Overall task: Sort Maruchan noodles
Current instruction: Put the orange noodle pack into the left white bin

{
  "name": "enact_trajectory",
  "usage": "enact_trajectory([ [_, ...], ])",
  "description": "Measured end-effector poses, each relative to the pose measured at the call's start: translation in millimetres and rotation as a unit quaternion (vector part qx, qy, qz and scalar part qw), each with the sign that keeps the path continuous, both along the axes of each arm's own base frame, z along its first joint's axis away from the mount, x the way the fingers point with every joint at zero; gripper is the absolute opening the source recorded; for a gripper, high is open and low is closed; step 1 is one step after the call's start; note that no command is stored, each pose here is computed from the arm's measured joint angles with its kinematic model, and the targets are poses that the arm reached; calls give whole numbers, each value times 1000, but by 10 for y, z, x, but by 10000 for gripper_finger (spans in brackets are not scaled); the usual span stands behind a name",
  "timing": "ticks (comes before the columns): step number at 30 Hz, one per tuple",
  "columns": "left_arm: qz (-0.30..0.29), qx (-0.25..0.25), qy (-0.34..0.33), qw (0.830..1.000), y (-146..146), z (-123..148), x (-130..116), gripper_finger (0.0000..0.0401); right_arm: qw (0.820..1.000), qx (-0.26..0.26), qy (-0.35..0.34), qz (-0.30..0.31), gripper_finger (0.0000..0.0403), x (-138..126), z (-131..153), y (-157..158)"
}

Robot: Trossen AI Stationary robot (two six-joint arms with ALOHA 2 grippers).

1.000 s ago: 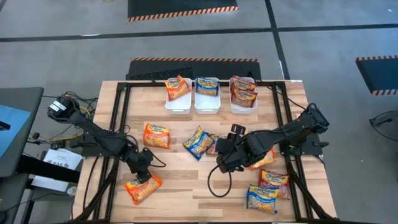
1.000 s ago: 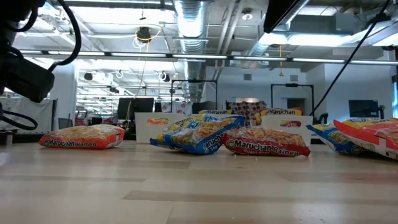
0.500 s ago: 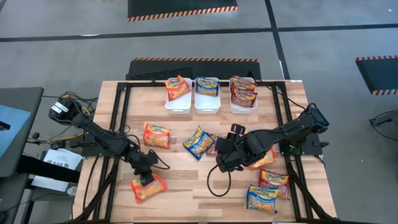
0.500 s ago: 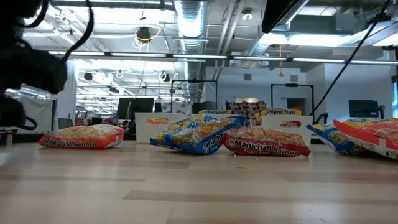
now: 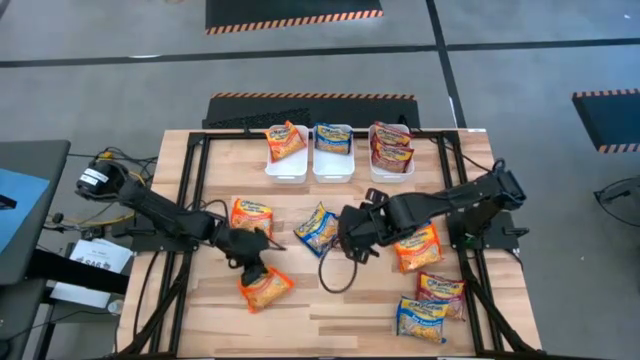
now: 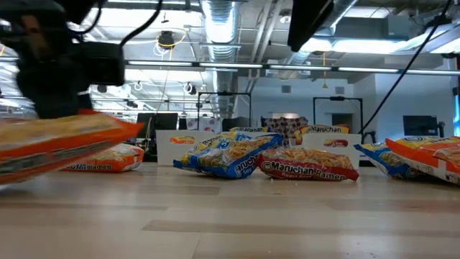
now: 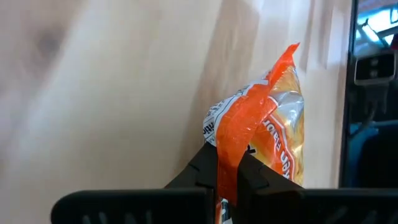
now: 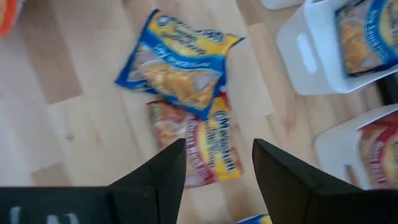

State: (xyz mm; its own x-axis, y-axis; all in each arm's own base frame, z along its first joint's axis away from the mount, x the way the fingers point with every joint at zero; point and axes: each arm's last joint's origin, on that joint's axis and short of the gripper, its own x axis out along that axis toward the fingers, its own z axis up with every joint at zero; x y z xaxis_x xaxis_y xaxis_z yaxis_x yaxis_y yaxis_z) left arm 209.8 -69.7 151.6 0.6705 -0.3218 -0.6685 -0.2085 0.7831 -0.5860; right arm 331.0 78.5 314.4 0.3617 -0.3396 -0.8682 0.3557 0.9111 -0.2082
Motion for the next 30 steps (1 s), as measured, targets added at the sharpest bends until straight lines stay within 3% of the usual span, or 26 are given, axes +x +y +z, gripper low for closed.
enact_trajectory([
  [8,-33,6,-52,998,215,107,134,0,999,23,-6,-25,207,94,5,-316],
  [17,-61,47,-99,992,469,276,269,0,987,121,-69,80,207,297,70,-443],
  [30,-59,125,-102,985,880,699,434,0,990,112,-28,76,207,243,34,-619],
])
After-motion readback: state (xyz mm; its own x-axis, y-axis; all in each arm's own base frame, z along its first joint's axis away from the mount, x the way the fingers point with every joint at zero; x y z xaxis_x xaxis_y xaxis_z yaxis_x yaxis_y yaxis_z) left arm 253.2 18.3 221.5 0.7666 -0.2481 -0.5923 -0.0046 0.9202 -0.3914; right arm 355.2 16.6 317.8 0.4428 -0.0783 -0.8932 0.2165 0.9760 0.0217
